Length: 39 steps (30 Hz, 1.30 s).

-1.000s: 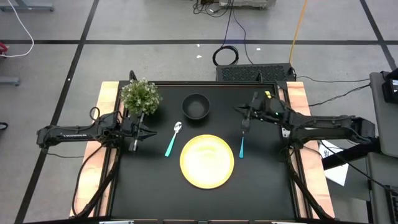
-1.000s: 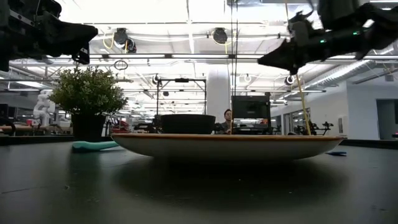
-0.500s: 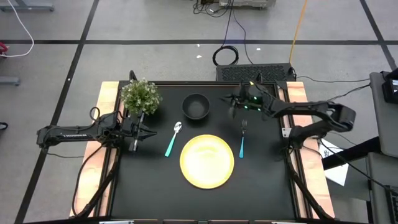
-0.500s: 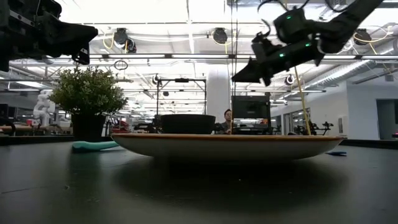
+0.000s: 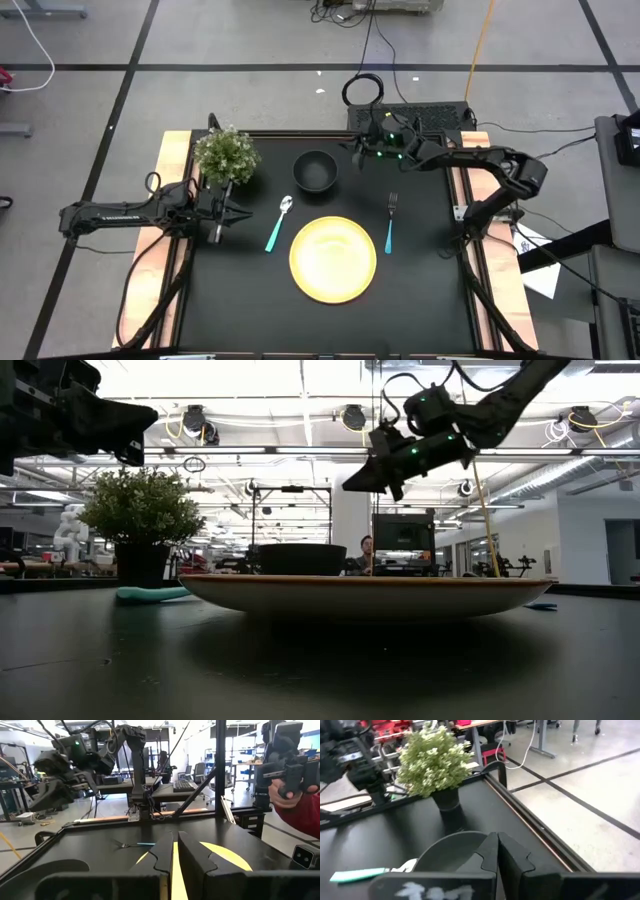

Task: Set table place
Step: Put the black bowl on the yellow plate

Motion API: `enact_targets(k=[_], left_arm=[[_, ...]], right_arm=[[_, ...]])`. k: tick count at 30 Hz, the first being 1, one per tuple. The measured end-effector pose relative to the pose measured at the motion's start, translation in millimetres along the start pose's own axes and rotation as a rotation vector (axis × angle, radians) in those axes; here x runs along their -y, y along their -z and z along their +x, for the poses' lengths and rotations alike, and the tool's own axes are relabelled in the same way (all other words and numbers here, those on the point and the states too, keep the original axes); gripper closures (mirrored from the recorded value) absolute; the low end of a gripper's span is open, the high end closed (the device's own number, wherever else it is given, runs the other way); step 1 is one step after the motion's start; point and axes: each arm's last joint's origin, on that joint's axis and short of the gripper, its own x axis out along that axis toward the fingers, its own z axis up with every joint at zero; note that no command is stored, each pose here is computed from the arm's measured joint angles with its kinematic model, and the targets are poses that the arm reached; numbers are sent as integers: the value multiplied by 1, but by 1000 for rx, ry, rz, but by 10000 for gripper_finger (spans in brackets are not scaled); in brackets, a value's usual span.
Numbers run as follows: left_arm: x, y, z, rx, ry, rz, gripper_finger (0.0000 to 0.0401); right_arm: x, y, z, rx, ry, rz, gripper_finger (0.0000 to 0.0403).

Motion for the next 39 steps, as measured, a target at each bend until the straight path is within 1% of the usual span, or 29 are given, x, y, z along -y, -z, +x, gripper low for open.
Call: enact_targets(k=[5, 8, 12, 17, 21, 28, 31, 34, 39], left_arm=[[0, -2, 0, 15, -4, 5, 368], [0, -2, 0, 20, -9, 10, 368], [-1, -4, 0, 41, -47, 38, 368], [-3, -4, 0, 39, -84, 36, 368], [-2, -3, 0, 23, -75, 25, 368], [-1, 4, 0, -39, -56, -94, 368], [-1, 4, 0, -37, -56, -123, 368], [-1, 3, 0, -31, -57, -135, 368], [-2, 3, 0, -26, -80, -146, 368]], right_arm=[[4, -9, 4, -69, 14, 29, 403], [3, -9, 4, -131, 15, 6, 403], [3, -7, 4, -153, 13, -12, 403], [1, -8, 5, -146, 5, -54, 403], [-3, -9, 6, -129, -6, -83, 403], [-9, -17, 8, -51, -24, -113, 403], [-11, -21, 8, -9, -30, -130, 403], [-12, -23, 8, 10, -31, -112, 403], [-12, -22, 8, 1, -31, -99, 403]])
